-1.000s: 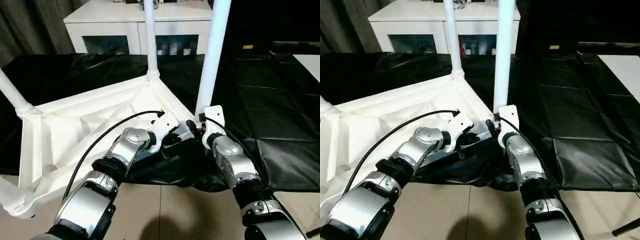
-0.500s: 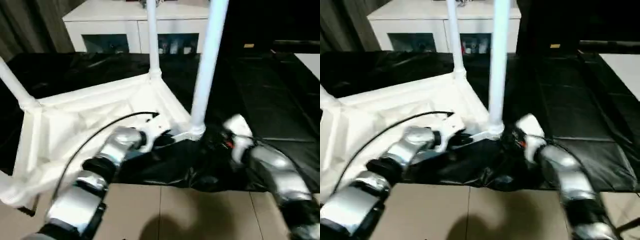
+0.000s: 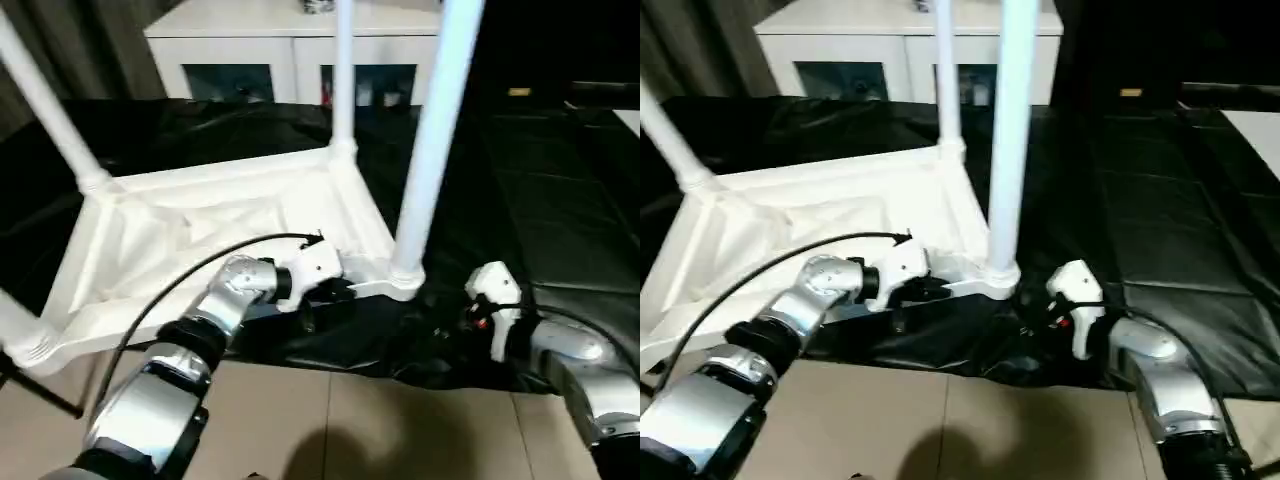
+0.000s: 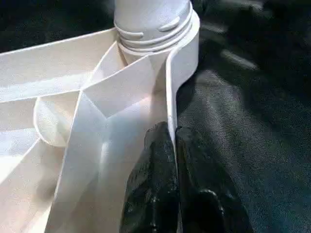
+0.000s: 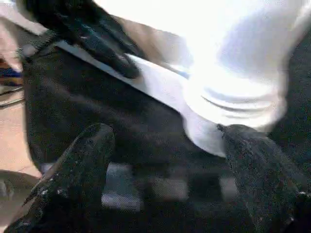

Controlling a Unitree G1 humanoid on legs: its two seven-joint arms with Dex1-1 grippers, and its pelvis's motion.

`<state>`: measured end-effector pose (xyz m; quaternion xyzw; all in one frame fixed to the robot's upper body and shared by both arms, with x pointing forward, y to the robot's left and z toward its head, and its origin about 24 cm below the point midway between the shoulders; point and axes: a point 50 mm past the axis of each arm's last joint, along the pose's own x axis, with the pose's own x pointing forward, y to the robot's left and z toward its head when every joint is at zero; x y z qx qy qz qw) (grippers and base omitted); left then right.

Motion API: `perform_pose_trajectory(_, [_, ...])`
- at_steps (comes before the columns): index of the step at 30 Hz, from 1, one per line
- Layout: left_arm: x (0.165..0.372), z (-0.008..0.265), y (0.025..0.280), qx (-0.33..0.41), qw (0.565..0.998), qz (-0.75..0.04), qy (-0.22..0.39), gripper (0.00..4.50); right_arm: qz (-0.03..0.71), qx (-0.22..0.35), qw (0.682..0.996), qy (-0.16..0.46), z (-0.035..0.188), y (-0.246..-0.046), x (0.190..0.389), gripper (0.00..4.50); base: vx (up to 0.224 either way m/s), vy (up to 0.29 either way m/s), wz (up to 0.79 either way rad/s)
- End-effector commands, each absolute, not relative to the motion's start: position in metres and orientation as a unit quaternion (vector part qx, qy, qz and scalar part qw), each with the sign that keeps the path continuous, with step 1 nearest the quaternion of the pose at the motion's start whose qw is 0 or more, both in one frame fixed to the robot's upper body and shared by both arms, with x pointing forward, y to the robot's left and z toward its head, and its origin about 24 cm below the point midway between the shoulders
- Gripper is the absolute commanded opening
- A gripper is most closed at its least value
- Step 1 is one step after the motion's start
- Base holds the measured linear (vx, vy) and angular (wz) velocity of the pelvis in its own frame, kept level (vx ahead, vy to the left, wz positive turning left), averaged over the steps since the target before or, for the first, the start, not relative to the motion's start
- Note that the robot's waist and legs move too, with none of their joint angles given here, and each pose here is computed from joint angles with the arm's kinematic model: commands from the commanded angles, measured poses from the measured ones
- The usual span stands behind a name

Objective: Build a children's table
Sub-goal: Rotate leg to tighten

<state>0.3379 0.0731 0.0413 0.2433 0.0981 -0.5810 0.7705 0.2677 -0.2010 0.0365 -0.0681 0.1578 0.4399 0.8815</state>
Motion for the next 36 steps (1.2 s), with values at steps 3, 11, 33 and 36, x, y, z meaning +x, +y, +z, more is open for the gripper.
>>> perform_pose_trajectory(3, [0.344, 0.059, 0.067, 0.2, 0.791, -0.576, 0.052, 0.55, 0.472, -0.077, 0.866, 0.145, 0.043, -0.194, 0.263, 3.82, 0.0, 0.0, 0.0])
perform_pose_trajectory(11, [0.339, 0.079, 0.093, 0.115, 0.8, -0.587, 0.04, 1.34, 0.52, -0.035, 0.846, 0.112, 0.062, -0.173, 0.262, 3.82, 0.0, 0.0, 0.0])
perform_pose_trajectory(33, [0.266, 0.067, 0.218, 0.201, 0.824, -0.44, 0.294, 1.34, 0.4, -0.036, 0.914, 0.057, 0.075, -0.135, 0.314, 3.82, 0.0, 0.0, 0.0])
perform_pose_trajectory(36, [0.264, 0.063, 0.22, 0.209, 0.827, -0.423, 0.306, 1.34, 0.319, -0.044, 0.945, 0.053, 0.078, -0.152, 0.33, 3.82, 0.0, 0.0, 0.0])
